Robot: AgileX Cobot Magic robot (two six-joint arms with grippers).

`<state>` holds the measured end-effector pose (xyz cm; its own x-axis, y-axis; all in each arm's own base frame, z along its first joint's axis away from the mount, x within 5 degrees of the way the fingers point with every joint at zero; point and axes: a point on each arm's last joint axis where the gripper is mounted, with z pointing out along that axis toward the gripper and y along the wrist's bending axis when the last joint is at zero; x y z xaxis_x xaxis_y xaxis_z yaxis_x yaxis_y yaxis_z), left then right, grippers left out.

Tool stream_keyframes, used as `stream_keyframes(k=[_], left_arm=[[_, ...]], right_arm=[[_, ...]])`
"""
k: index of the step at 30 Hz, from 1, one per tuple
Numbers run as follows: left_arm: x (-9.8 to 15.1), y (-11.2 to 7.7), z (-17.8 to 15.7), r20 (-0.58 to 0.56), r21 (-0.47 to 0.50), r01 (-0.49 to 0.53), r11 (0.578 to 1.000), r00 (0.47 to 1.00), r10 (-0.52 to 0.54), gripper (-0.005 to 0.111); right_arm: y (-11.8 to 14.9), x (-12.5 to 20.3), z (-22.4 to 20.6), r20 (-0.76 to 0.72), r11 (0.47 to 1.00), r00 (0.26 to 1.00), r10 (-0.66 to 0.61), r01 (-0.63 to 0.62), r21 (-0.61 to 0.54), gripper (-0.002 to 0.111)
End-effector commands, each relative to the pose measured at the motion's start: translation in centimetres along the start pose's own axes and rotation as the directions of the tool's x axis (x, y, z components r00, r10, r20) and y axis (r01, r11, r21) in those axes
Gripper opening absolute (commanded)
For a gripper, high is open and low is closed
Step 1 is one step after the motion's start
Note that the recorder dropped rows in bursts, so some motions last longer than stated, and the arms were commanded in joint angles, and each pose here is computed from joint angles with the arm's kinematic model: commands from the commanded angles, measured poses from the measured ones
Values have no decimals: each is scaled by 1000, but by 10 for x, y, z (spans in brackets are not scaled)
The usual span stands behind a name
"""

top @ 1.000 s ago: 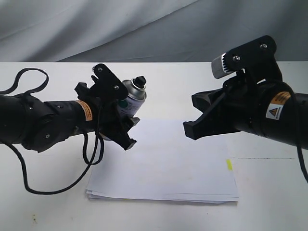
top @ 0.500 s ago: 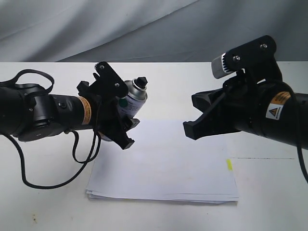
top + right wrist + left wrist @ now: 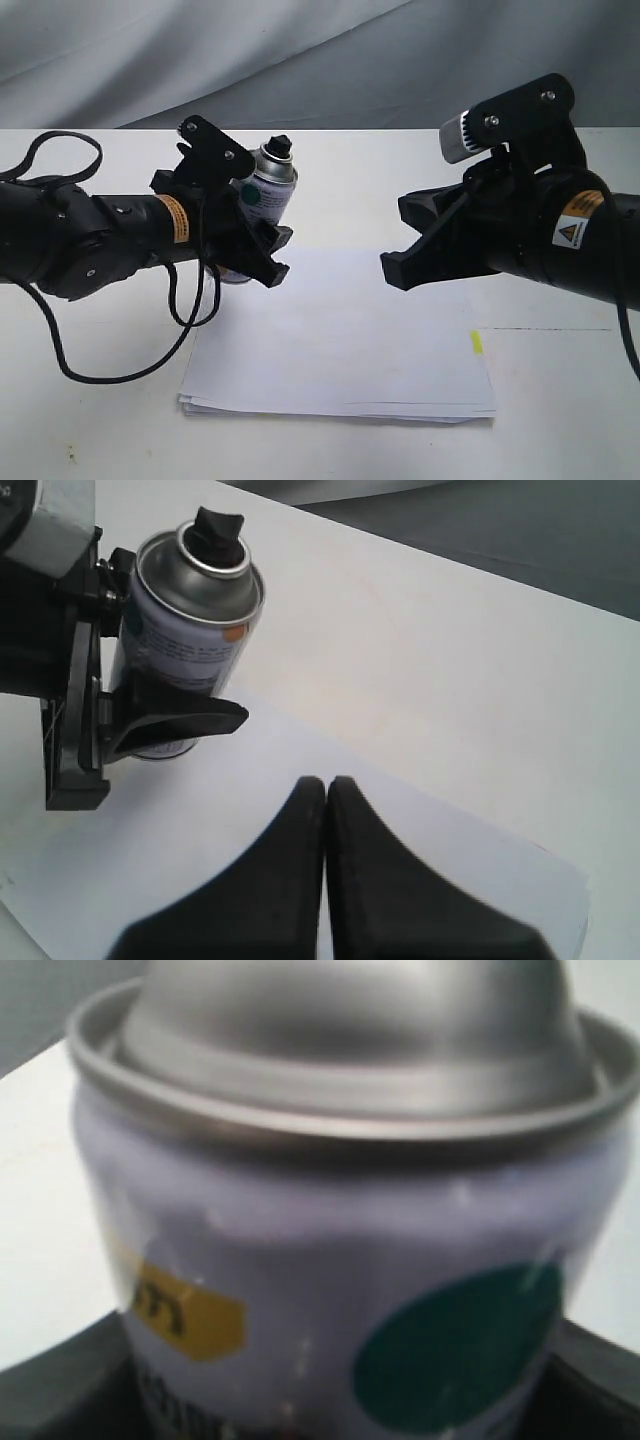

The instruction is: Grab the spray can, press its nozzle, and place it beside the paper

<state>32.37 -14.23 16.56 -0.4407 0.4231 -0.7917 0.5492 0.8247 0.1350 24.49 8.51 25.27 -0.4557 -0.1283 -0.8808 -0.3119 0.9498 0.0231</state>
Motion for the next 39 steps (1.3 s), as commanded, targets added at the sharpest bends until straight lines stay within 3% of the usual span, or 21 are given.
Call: stream_keyframes(k=[1, 3, 11, 16, 22, 30, 34, 37, 39], left_arm=[[1, 1, -4, 83, -57, -54, 997, 995, 59, 0], [6, 2, -5, 77, -86, -123, 989, 989, 130, 0], [13, 2, -9, 42, -267, -239, 934, 965, 259, 0], [10, -2, -9, -4, -295, -302, 907, 949, 315, 0], [11, -12, -11, -68, -331, -330, 884, 943, 326, 0], [21, -4, -15, -151, -426, -211, 880, 975, 161, 0], [18, -22, -16, -175, -411, -266, 872, 962, 211, 0], [18, -18, -16, -242, -456, -270, 848, 955, 174, 0], [18, -17, -10, -301, -471, -333, 817, 931, 205, 0]], right_arm=[[1, -3, 0, 11, 1000, 1000, -4, 4, -2, 0], [1, -3, 0, 11, 1000, 1000, -4, 4, -2, 0], [1, -3, 0, 11, 1000, 1000, -2, 2, -2, 0], [1, -3, 0, 11, 1000, 1000, -2, 2, -2, 0], [1, -3, 0, 11, 1000, 1000, -4, 4, -2, 0], [1, -3, 0, 11, 1000, 1000, -4, 4, -2, 0], [1, -3, 0, 11, 1000, 1000, -3, 3, -2, 0], [1, -3, 0, 11, 1000, 1000, -3, 3, -2, 0], [1, -3, 0, 11, 1000, 1000, -3, 3, -2, 0]])
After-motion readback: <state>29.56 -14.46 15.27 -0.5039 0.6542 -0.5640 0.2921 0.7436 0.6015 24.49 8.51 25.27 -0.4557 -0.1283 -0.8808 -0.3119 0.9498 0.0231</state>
